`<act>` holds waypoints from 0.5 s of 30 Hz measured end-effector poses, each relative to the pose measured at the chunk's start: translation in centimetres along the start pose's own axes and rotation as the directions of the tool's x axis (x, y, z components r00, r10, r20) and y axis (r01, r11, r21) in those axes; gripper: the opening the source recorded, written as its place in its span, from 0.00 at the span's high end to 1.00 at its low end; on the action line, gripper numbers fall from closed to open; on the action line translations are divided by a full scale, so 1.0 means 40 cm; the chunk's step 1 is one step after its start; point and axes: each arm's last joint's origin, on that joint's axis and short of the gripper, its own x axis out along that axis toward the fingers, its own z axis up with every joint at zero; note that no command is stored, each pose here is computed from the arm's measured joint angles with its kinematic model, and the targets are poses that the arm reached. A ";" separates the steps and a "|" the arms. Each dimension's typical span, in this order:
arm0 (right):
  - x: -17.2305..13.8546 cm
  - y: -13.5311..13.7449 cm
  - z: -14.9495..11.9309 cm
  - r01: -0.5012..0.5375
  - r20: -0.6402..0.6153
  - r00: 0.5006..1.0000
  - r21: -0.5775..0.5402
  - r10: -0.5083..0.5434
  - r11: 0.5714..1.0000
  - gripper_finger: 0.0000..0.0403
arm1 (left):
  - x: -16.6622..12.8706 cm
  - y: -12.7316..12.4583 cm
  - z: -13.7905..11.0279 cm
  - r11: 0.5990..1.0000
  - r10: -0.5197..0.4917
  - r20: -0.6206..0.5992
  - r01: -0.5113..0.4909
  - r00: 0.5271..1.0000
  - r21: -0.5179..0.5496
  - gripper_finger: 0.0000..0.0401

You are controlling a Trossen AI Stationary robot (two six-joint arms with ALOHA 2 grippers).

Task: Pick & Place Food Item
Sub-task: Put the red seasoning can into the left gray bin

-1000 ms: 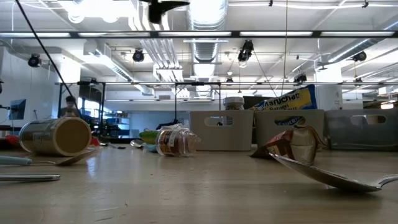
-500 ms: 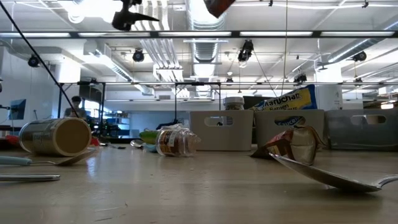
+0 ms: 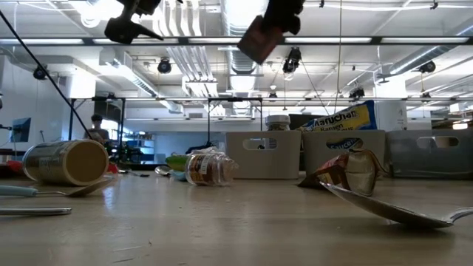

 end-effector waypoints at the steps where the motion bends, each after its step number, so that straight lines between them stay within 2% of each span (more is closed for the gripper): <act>1: 0.014 -0.001 0.001 -0.005 -0.037 0.999 -0.018 0.004 1.000 0.49 | 0.000 -0.001 -0.002 1.000 -0.002 -0.002 0.002 1.000 0.002 0.07; 7: 0.093 -0.009 0.001 -0.030 -0.237 0.971 -0.017 0.025 0.999 0.49 | 0.001 -0.006 -0.009 1.000 -0.008 -0.015 0.008 1.000 0.013 0.07; 11: 0.147 -0.033 -0.004 -0.029 -0.337 0.941 0.000 0.027 1.000 0.49 | 0.001 -0.006 -0.010 1.000 -0.009 -0.016 0.009 1.000 0.014 0.07; 15: 0.194 -0.064 -0.011 -0.069 -0.406 0.911 0.025 0.073 0.997 0.49 | 0.001 -0.006 -0.010 1.000 -0.008 -0.016 0.008 1.000 0.017 0.07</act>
